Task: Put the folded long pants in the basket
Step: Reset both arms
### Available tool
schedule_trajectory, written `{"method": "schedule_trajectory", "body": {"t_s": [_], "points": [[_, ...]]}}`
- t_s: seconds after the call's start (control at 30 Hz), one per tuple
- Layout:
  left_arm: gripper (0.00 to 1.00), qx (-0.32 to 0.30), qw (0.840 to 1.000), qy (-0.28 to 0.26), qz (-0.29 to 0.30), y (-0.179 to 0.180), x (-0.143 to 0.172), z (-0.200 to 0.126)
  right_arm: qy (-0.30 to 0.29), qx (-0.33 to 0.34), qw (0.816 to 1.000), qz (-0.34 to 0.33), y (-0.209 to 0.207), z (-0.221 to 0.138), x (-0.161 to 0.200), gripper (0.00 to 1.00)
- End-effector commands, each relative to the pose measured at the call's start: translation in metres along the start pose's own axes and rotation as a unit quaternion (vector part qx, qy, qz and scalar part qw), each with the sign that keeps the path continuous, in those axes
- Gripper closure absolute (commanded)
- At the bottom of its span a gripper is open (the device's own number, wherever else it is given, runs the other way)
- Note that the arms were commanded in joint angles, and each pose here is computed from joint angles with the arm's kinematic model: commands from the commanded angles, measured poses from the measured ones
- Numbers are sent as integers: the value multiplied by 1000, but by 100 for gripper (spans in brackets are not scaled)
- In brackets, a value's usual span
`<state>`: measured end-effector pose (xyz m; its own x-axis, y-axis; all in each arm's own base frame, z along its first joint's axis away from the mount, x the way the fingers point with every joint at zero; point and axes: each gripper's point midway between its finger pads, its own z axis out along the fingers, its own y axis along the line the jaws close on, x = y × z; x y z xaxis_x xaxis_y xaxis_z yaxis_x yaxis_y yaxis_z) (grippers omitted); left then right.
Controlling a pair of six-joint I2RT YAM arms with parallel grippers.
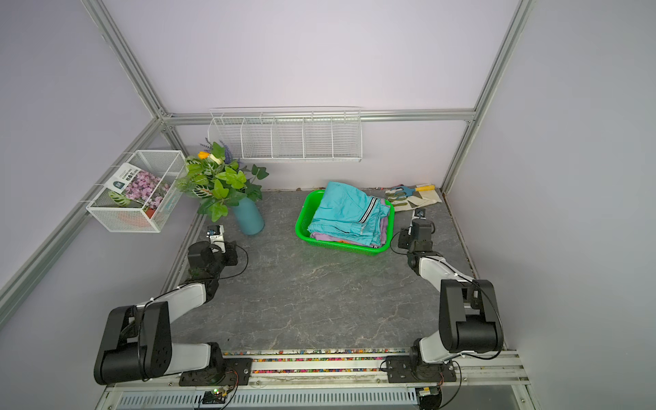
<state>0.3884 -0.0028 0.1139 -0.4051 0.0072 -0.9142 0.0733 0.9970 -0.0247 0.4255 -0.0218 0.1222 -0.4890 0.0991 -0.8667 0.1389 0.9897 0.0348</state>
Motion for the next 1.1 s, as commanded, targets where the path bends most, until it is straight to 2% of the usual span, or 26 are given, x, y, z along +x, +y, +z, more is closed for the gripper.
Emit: {"method": "schedule_trajectory", "body": {"t_s": [0.0,0.03,0.1,0.13,0.17,0.23,0.33,0.4,0.47,0.53,0.57,0.6,0.63,0.67,0.7,0.8,1.07], "points": [[65,17,999,-30,32,-5,-16,0,-121,-34,992,-11,11,-14,-35,46],[65,30,999,-30,33,-10,-16,-1,-132,-33,991,-4,10,-13,-32,46],[64,38,997,-71,-3,-13,-31,-10,-140,-44,989,14,11,-10,-25,45],[63,51,995,-90,5,-18,-41,-13,-142,-48,989,18,12,-13,-25,44],[63,60,995,-83,10,-21,-46,-12,-141,-46,989,25,11,-19,-24,44],[63,69,995,-66,10,-23,-42,-6,-118,-43,992,32,9,-26,-23,43],[63,68,996,-60,10,-22,-29,3,-47,-51,997,-15,14,-31,-12,43],[63,43,997,-60,-3,-13,-19,10,-41,-40,998,-33,10,-30,2,43],[62,26,997,-67,-11,-7,-19,11,-39,-13,999,-22,-1,-26,14,42],[61,24,997,-67,-12,-6,-16,9,-53,-23,998,-29,3,-22,24,42],[59,21,997,-70,-13,-5,-15,8,-60,-20,997,-33,3,-20,31,39],[53,18,997,-75,-14,-4,-14,7,-69,-7,997,-35,1,-17,38,33],[24,12,997,-76,-16,-3,-11,7,-80,-2,996,-36,1,-15,42,13],[0,-1,996,-82,-24,2,-9,7,-103,-7,994,-39,3,-16,41,2],[0,-12,996,-86,-28,6,-10,7,-107,-5,993,-40,3,-16,42,1],[0,-12,996,-84,-29,6,-9,7,-67,-20,996,-48,9,-14,44,2],[0,-12,996,-82,-30,6,-9,7,-62,-29,996,-57,13,-12,45,2]]}}
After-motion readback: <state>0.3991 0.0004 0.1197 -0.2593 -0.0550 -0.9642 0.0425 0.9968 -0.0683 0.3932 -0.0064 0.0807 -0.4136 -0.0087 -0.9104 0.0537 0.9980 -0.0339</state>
